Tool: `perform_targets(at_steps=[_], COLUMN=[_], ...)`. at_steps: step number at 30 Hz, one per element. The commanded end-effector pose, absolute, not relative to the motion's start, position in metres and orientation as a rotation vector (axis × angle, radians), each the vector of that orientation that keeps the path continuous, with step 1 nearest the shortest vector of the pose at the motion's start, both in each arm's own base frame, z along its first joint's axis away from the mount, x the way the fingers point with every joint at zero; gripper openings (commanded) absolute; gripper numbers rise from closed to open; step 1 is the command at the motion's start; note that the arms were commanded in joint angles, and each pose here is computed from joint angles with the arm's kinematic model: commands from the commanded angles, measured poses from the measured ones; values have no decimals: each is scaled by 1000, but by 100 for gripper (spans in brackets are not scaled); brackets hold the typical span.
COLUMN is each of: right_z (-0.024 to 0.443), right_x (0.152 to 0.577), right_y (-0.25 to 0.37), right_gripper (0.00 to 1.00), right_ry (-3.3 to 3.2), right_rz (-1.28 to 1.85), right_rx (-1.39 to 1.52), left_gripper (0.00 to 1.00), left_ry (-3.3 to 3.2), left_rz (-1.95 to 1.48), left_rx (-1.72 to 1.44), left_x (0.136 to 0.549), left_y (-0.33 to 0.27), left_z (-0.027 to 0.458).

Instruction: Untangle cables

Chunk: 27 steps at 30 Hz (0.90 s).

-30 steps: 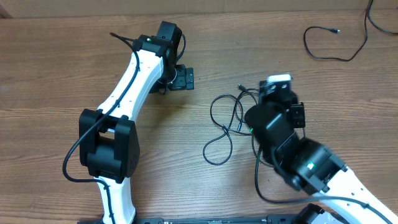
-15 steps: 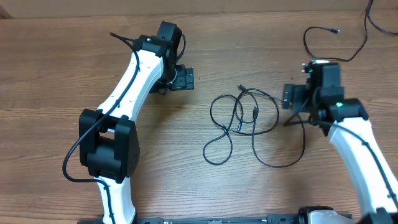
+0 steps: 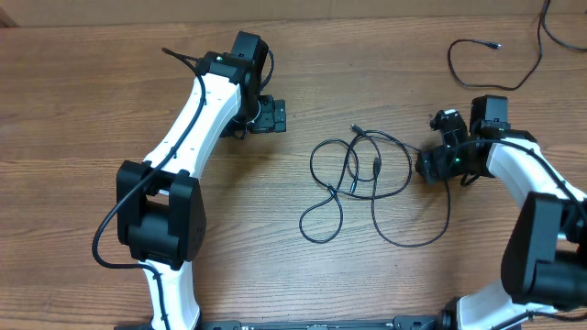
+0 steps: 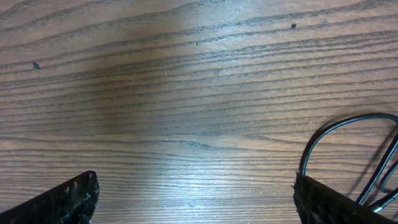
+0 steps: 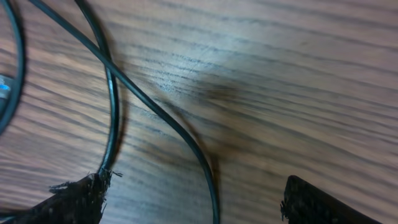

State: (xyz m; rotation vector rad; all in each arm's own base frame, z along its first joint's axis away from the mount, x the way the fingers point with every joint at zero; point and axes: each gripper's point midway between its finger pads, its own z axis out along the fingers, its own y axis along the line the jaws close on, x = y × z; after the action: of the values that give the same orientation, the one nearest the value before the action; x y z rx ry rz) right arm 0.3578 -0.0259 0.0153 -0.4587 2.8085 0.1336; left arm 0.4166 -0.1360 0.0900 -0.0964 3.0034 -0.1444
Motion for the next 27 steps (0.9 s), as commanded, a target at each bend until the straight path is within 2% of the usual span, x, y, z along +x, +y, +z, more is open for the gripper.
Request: perform_targets(at_steps=[1, 3, 10, 23, 27], right_z=[10, 11, 10, -3, -8], right_x=[364, 367, 367, 365, 365], right_y=[-29, -31, -31, -24, -24], right_gripper=[89, 86, 61, 59, 54], right_ry=[2788, 2775, 2770, 2788, 2792], right_rz=[114, 98, 95, 160, 162], right_rx=[-529, -534, -554, -560, -571], left_gripper=[100, 100, 100, 100, 100], left_ry=[2984, 2984, 2984, 2984, 2984], left_rz=[-144, -144, -144, -144, -144], left_rx=[-114, -114, -114, -114, -114], left_x=[421, 421, 421, 421, 421], left_y=[-135, -135, -135, -135, -135], left_z=[95, 95, 95, 95, 95])
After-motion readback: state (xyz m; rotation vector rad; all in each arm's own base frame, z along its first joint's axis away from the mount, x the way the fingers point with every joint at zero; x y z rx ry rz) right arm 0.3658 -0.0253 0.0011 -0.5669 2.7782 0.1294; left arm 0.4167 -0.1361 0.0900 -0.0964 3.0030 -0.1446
